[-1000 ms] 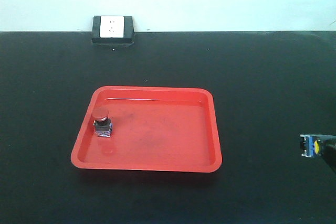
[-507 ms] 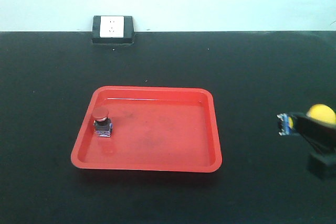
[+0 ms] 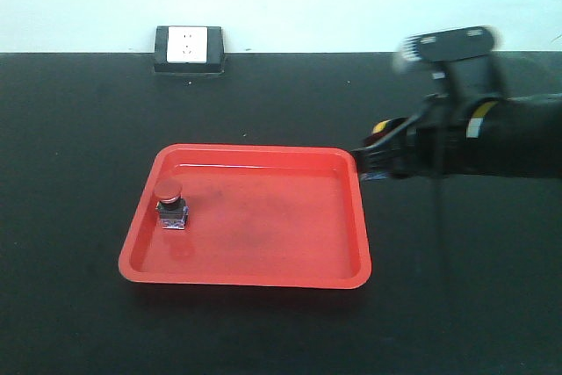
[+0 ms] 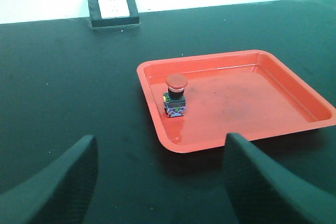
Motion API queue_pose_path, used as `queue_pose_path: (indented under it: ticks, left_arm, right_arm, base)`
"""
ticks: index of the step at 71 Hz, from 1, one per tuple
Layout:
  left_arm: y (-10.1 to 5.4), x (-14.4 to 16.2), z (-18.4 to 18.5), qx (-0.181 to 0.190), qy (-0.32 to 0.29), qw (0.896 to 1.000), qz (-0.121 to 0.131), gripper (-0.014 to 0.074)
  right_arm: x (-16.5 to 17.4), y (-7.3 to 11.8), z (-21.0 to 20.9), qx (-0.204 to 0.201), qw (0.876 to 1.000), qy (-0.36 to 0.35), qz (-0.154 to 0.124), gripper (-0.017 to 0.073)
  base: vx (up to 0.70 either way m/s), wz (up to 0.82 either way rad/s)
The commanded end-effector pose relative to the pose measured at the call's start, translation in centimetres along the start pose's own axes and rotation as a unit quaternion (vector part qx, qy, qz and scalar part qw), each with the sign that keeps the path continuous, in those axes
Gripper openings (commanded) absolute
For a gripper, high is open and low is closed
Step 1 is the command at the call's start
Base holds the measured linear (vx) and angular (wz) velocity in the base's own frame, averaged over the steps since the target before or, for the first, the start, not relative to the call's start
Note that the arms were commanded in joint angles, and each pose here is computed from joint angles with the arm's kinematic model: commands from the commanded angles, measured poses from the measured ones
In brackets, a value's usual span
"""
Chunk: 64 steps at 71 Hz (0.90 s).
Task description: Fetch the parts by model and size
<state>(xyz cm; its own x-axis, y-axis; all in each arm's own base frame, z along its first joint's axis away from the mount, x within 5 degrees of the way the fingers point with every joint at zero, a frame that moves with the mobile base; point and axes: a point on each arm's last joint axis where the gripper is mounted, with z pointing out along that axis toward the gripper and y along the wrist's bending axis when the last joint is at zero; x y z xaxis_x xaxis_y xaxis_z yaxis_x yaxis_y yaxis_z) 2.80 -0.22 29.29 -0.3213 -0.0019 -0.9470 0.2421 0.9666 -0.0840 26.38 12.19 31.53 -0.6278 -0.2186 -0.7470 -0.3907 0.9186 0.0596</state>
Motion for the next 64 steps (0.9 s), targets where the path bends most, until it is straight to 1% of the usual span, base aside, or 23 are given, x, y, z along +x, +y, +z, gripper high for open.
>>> queue_pose_path:
  ticks: [1,2,6,11,28,38,46,51,61,62,64]
  left_arm:
    - [-0.2,-1.2,-0.3,0.009,-0.038,0.999,0.0,0.0489]
    - [-0.2,-1.2,-0.3,0.009,-0.038,0.999,0.0,0.0489]
    - [-0.2,-1.2,-0.3,0.009,-0.038,0.999,0.0,0.0489]
    - [-0.2,-1.2,-0.3,0.009,-0.038,0.999,0.0,0.0489]
    - [-0.2,-1.2,-0.3,0.009,-0.038,0.999,0.0,0.0489]
    - [-0.2,-1.2,-0.3,0.009,-0.038,0.999,0.0,0.0489]
    - [-0.2,-1.2,-0.3,0.009,-0.038,0.999,0.0,0.0489]
    - [-0.2,-1.2,-0.3,0.009,-0.038,0.999,0.0,0.0489]
    - [-0.2,-1.2,-0.3,0.01,-0.038,0.999,0.0,0.0489]
    - [-0.2,-1.2,-0.3,0.01,-0.038,0.999,0.0,0.0489]
    - [-0.2,-1.2,-0.3,0.01,-0.038,0.999,0.0,0.0489]
  right_arm:
    - [-2.2,1.0,1.4,-0.009,1.0,-0.023,-0.009,0.0008]
    - [-2.2,1.0,1.9,-0.009,1.0,-0.016,-0.006,0.0008]
    - [-2.5,1.0,3.5,-0.008,1.0,0.001,0.021,0.0008]
    - [-2.6,1.0,5.3,-0.004,0.999,0.019,0.034,0.0008]
    - [-1.6,0.8,10.9,0.003,0.996,0.071,0.051,0.0017]
    - [-0.6,0.7,13.0,0.009,0.994,0.092,0.065,0.0056]
    - [0.1,0.5,14.2,0.016,0.992,0.105,0.068,0.0121]
    - [0.5,0.5,14.7,0.018,0.991,0.113,0.068,0.0181]
    - [0.9,0.5,15.0,0.02,0.989,0.126,0.068,0.0349]
    - [0.9,0.5,15.0,0.02,0.989,0.126,0.068,0.038]
    - [0.6,0.5,14.8,0.02,0.989,0.127,0.068,0.0412]
  base:
    - [0.0,0.0]
    - [0.0,0.0]
    - [0.0,0.0]
    - [0.0,0.0]
    - [0.0,0.0]
    - [0.0,0.0]
    - [0.0,0.0]
    - [0.0,0.0]
    - [0.0,0.0]
    - [0.0,0.0]
    - [0.0,0.0]
